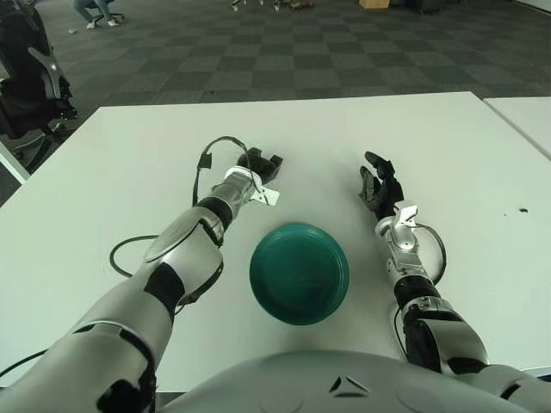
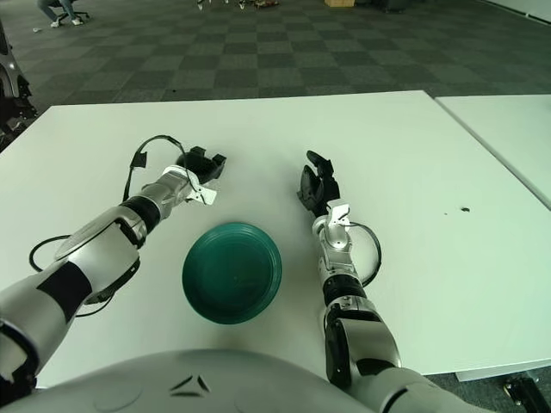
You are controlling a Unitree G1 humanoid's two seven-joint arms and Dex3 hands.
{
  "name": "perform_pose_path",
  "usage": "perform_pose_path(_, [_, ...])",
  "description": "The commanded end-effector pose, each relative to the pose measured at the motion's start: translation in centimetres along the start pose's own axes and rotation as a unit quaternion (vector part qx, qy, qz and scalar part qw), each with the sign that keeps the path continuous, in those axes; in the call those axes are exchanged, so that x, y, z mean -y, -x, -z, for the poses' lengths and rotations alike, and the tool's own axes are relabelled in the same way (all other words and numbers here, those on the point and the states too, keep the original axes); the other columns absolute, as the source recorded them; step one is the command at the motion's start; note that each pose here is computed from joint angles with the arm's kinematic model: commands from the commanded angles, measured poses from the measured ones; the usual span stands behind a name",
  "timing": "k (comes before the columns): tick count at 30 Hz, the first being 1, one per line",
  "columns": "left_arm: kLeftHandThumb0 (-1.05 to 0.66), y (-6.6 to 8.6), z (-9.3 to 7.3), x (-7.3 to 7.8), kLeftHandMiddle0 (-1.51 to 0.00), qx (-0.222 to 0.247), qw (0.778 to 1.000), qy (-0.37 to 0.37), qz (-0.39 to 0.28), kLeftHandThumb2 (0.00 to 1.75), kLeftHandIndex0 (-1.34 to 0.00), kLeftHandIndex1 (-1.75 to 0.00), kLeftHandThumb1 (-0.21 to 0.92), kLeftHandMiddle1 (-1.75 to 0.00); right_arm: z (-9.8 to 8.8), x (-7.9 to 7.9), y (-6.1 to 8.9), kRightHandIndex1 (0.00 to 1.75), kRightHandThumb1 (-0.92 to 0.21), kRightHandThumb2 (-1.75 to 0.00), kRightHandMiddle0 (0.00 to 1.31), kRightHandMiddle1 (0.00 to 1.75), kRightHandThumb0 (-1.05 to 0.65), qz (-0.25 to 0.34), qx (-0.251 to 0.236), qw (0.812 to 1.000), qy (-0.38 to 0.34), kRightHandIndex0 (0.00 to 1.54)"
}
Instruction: Put the charger into the plate.
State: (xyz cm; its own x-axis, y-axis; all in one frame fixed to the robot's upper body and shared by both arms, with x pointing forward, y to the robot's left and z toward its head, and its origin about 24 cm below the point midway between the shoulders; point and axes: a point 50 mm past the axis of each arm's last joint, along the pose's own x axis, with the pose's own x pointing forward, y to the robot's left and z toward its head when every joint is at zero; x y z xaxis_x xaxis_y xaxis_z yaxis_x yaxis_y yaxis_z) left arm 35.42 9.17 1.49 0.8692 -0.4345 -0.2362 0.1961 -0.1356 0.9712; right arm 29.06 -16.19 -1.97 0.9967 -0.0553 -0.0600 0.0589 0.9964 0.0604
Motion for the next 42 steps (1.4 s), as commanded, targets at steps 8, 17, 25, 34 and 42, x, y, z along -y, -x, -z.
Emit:
perform_pose_path(8, [0.0, 2.8, 4.5, -7.4, -0.74, 0.107, 0.948, 0.035, -0.296, 1.46, -0.5, -1.75, 0.18, -1.66, 9.3, 0.6, 7.4, 0.03, -0.92, -0.66, 0.0, 0.83, -0.65, 0.043, -0.237, 0.971, -0.009, 0.36])
perform_pose_path(17, [0.0, 3.6, 3.7, -8.7, -0.79, 0.152, 0.916, 0.005, -0.372, 1.53, -0.55, -1.75, 0.11, -1.64, 9.5, 0.3, 7.5, 0.02, -0.92, -0.66, 0.0, 0.85, -0.66, 0.037, -0.241, 0.97, -0.007, 0.37])
perform_pose_path(25, [0.0, 4.7, 3.5, -9.0, -0.82, 0.191, 0.908, -0.009, -0.373, 1.57, -0.58, -1.75, 0.07, -1.66, 9.6, 0.0, 7.4, 0.02, -0.92, -0.65, 0.0, 0.79, -0.64, 0.04, -0.248, 0.968, -0.004, 0.37])
perform_pose_path(34, [0.0, 5.9, 2.1, -8.4, -0.8, 0.247, 0.911, 0.033, -0.327, 1.56, -0.55, -1.75, 0.09, -1.68, 9.8, -0.2, 7.5, 0.03, -0.92, -0.64, 0.0, 0.78, -0.61, 0.044, -0.254, 0.966, -0.004, 0.39])
perform_pose_path(42, [0.0, 7.6, 0.0, -8.6, -0.78, 0.306, 0.899, 0.066, -0.305, 1.57, -0.56, -1.75, 0.09, -1.71, 9.9, -0.4, 7.5, 0.02, -0.92, -0.64, 0.0, 0.78, -0.61, 0.048, -0.258, 0.965, -0.006, 0.38])
